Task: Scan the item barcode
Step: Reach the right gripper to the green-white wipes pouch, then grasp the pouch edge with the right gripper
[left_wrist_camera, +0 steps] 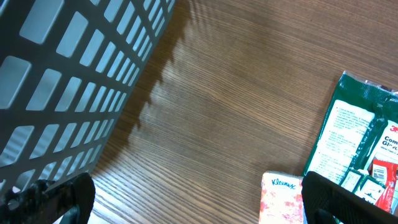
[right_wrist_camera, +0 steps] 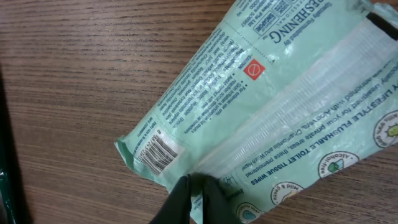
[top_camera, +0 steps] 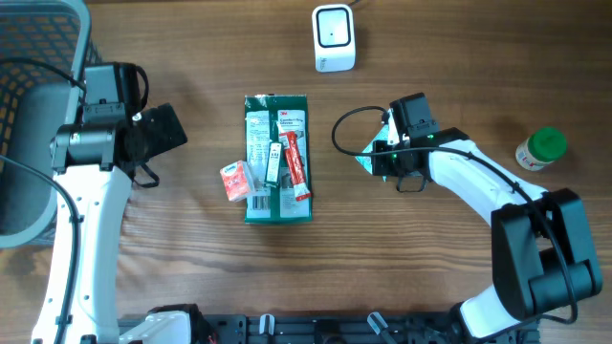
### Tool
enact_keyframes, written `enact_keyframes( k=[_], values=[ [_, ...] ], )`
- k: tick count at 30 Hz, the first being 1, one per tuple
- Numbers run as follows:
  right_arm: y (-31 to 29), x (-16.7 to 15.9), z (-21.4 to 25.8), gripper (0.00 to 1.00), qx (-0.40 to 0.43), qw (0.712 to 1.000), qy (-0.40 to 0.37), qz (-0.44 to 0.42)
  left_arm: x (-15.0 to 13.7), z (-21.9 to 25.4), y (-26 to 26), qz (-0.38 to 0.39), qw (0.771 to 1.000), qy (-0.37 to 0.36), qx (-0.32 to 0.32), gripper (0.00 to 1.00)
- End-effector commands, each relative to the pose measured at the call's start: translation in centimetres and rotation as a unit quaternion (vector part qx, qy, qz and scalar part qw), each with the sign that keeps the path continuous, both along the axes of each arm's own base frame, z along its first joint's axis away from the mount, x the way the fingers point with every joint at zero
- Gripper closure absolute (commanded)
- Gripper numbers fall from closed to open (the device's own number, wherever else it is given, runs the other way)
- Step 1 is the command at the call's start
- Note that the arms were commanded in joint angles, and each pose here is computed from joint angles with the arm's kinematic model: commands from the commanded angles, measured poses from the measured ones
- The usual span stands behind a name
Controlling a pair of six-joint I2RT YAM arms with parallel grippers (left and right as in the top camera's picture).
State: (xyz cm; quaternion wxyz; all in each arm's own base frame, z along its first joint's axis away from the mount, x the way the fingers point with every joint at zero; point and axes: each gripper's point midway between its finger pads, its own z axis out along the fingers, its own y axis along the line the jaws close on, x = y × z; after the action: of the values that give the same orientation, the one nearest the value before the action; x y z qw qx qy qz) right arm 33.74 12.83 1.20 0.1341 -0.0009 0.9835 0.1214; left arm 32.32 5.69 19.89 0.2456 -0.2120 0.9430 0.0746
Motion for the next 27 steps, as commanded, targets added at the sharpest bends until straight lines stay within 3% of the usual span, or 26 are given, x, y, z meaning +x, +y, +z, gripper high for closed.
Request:
enact_keyframes(
  k=[1, 4, 9, 13, 22, 27],
  values=[
    [0.5, -1.2, -1.0, 0.94, 0.016, 0.999, 0.029, 0.008, 0.1, 1.0, 0.4, 0.01, 1.0, -0.016, 0.006, 0.0],
    [2.1, 0.1, 2.3, 0.92, 0.064, 0.998, 0.012, 0.019, 0.1, 1.0, 0.4, 0.01, 1.0, -0.016, 0.006, 0.0],
    [2.6, 2.8, 9.2, 0.9, 0.07, 0.995, -0.056, 0.035, 0.1, 1.0, 0.4, 0.01, 1.0, -0.016, 0.006, 0.0],
    [1.5, 4.3, 12.3, 0.79, 0.036, 0.994, -0.102, 0.024, 0.1, 1.0, 0.4, 0.01, 1.0, -0.016, 0.006, 0.0],
    [-3.6, 5.8, 7.8, 0.79, -0.112, 0.987, -0.106, -0.035, 0.1, 1.0, 0.4, 0.01, 1.0, -0.016, 0.006, 0.0],
    [-4.4, 6.3, 4.4, 0.67, -0.144, 0.985, -0.081, -0.041, 0.1, 1.0, 0.4, 0.01, 1.0, -0.016, 0.006, 0.0]
  ],
)
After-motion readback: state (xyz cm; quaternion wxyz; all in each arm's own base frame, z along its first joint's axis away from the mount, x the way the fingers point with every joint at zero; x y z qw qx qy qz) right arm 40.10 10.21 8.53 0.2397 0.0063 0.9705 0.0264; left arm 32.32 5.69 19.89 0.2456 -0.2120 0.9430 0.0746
